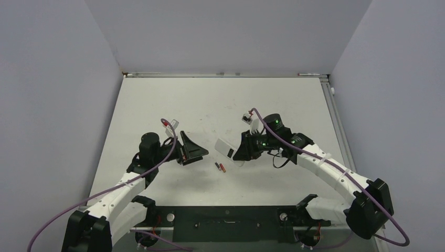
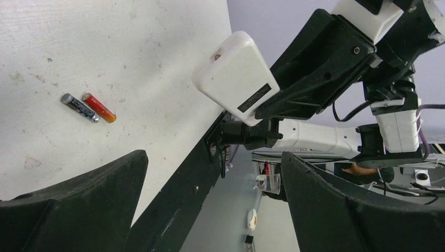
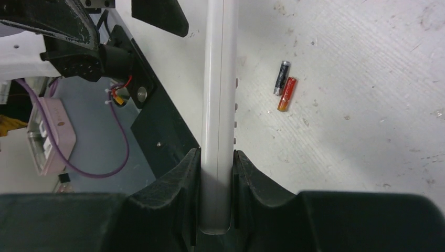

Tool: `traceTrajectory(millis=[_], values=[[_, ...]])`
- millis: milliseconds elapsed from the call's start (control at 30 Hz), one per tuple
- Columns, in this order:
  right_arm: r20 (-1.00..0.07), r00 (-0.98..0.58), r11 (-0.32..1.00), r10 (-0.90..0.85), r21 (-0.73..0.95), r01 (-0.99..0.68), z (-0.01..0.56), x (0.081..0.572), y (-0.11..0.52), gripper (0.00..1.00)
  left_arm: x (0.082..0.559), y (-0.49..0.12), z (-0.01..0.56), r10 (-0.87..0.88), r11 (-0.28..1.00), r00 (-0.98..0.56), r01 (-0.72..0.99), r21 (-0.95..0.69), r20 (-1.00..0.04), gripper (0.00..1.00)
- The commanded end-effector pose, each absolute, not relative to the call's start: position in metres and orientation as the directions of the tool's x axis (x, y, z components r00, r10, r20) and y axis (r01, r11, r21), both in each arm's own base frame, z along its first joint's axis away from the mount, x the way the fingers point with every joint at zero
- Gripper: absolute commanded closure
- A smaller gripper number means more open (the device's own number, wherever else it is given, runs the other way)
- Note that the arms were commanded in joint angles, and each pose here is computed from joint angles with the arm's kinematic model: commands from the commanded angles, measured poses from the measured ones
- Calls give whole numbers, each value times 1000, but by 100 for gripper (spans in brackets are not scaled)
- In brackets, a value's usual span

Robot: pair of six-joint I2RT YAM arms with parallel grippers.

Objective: Load the batteries into the remote control

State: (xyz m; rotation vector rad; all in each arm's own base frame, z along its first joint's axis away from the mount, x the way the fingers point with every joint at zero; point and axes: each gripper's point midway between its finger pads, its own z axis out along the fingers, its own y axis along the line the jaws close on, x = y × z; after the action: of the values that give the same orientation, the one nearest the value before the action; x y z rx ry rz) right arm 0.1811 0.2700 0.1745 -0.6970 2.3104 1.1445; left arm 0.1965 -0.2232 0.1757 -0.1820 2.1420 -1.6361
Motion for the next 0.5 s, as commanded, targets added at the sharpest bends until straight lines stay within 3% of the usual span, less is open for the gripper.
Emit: traceTrajectory(millis=[0, 300, 467], values=[[-608, -758, 326, -237, 685, -651, 199, 157, 279, 91, 188, -225, 186, -283, 298, -899, 247, -922, -333, 4], [-563, -801, 107, -204, 801, -590, 213, 135, 294, 91, 170, -227, 191, -207, 271, -909, 302, -914, -362, 4], [-557, -802, 62, -217, 812, -581, 214, 127, 300, 91, 155, -234, 205, -163, 184, -913, 343, -921, -373, 3]])
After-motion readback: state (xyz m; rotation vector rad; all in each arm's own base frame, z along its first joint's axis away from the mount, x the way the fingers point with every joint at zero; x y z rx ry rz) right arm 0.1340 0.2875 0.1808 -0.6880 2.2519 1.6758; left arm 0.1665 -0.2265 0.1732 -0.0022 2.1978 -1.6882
